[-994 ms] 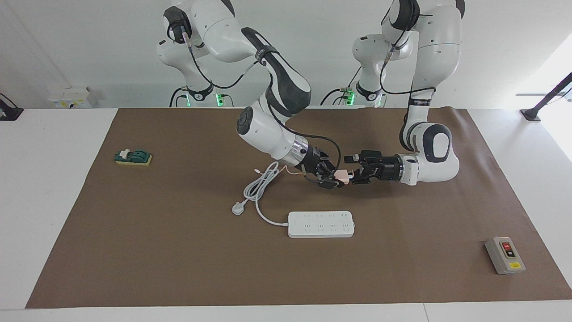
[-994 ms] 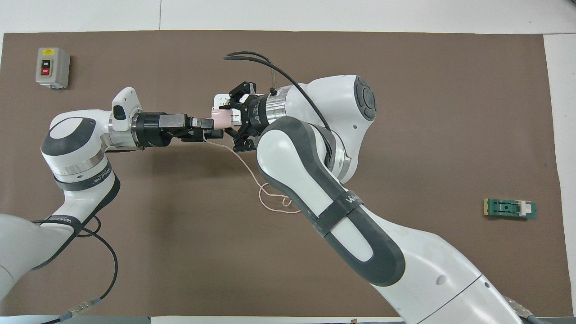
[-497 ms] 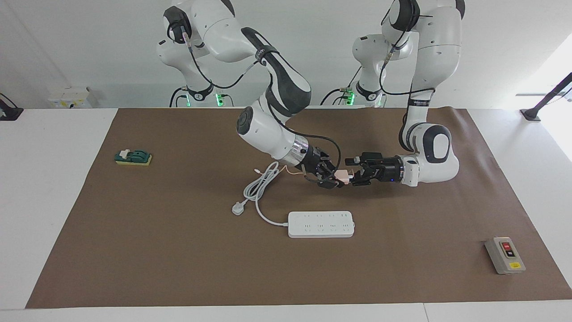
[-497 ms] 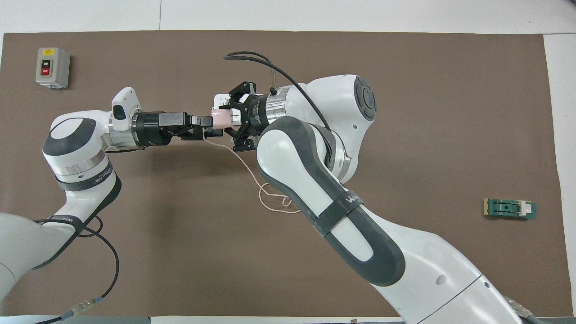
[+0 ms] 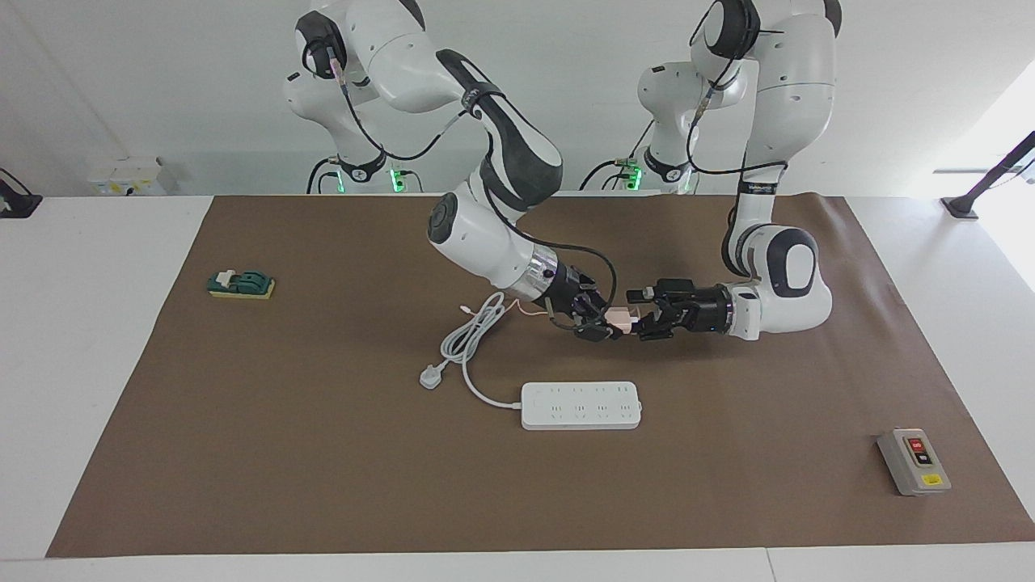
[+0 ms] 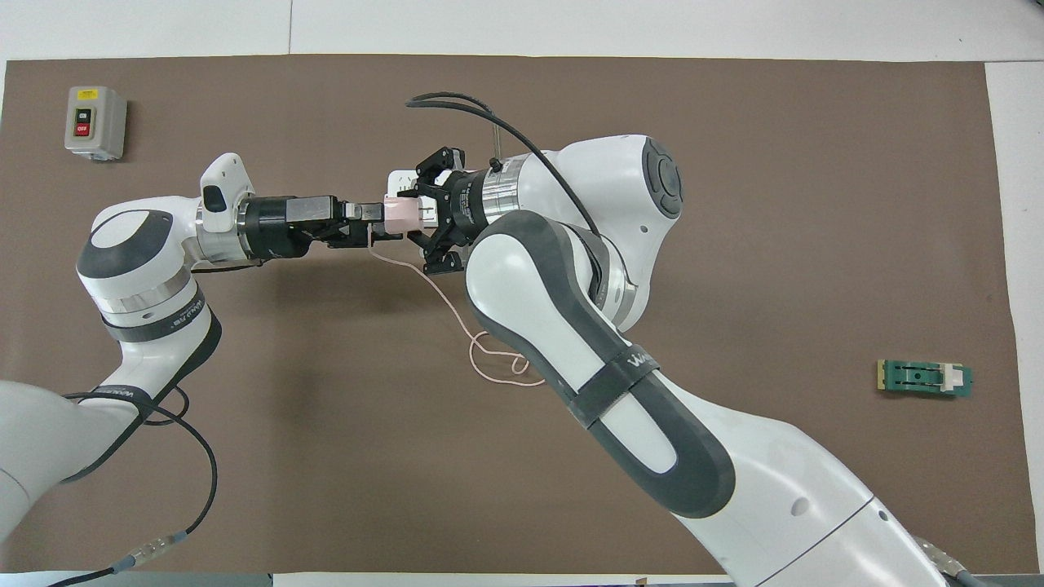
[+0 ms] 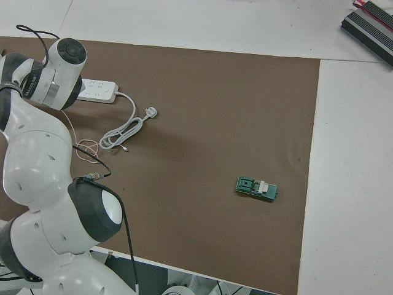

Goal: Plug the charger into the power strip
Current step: 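Close the left gripper on the charger held by the right gripper, then pull the charger away with the left gripper while the right gripper withdraws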

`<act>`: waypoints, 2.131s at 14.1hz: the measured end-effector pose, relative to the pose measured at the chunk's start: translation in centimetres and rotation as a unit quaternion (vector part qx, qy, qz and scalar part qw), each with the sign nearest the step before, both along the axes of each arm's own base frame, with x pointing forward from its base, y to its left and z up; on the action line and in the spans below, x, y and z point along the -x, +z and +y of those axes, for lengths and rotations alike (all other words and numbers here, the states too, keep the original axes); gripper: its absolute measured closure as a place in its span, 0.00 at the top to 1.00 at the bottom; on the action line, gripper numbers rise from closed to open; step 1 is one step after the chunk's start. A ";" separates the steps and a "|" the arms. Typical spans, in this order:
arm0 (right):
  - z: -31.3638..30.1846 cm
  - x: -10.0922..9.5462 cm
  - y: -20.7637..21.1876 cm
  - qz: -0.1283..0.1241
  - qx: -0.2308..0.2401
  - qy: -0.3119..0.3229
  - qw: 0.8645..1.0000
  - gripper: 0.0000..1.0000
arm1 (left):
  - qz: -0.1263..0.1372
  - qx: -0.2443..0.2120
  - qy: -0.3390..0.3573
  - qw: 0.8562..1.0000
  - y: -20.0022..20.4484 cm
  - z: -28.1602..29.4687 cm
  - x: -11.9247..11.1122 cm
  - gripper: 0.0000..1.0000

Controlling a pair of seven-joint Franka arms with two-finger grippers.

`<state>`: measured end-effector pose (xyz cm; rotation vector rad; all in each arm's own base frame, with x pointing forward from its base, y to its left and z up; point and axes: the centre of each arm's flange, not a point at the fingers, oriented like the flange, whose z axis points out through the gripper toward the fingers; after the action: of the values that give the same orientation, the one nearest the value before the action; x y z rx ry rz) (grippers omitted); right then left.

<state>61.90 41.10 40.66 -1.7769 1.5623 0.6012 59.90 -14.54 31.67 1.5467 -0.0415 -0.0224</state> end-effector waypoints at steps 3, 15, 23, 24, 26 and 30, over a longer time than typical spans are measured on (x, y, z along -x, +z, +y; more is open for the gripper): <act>0.0 0.0 0.0 0.000 0.000 -0.001 1.000 0.52 | -0.002 0.002 0.001 1.000 -0.2 -0.2 0.0 1.00; -0.1 -0.2 0.4 0.005 -0.014 -0.009 1.000 0.52 | -0.044 0.004 0.005 0.999 -0.1 -0.6 -0.3 0.31; 0.3 0.0 0.3 0.007 -0.014 -0.004 1.000 1.00 | -0.086 -0.067 -0.038 0.993 4.6 1.3 -3.2 0.31; 0.1 0.0 0.3 0.008 -0.014 -0.004 1.000 1.00 | -0.080 -0.102 -0.049 0.990 6.8 2.2 -4.2 0.31; -0.4 -0.3 0.2 0.011 -0.012 -0.004 1.000 1.00 | -0.060 -0.171 -0.057 0.982 11.1 3.9 -5.8 0.31; -4.0 -2.5 1.4 0.015 -0.013 -0.012 1.000 1.00 | -0.015 -0.308 -0.063 0.949 17.3 5.5 -6.7 0.31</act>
<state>64.37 37.14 42.02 -1.7342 1.5868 0.6369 66.61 -9.00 48.95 2.1683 -0.1705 -0.1215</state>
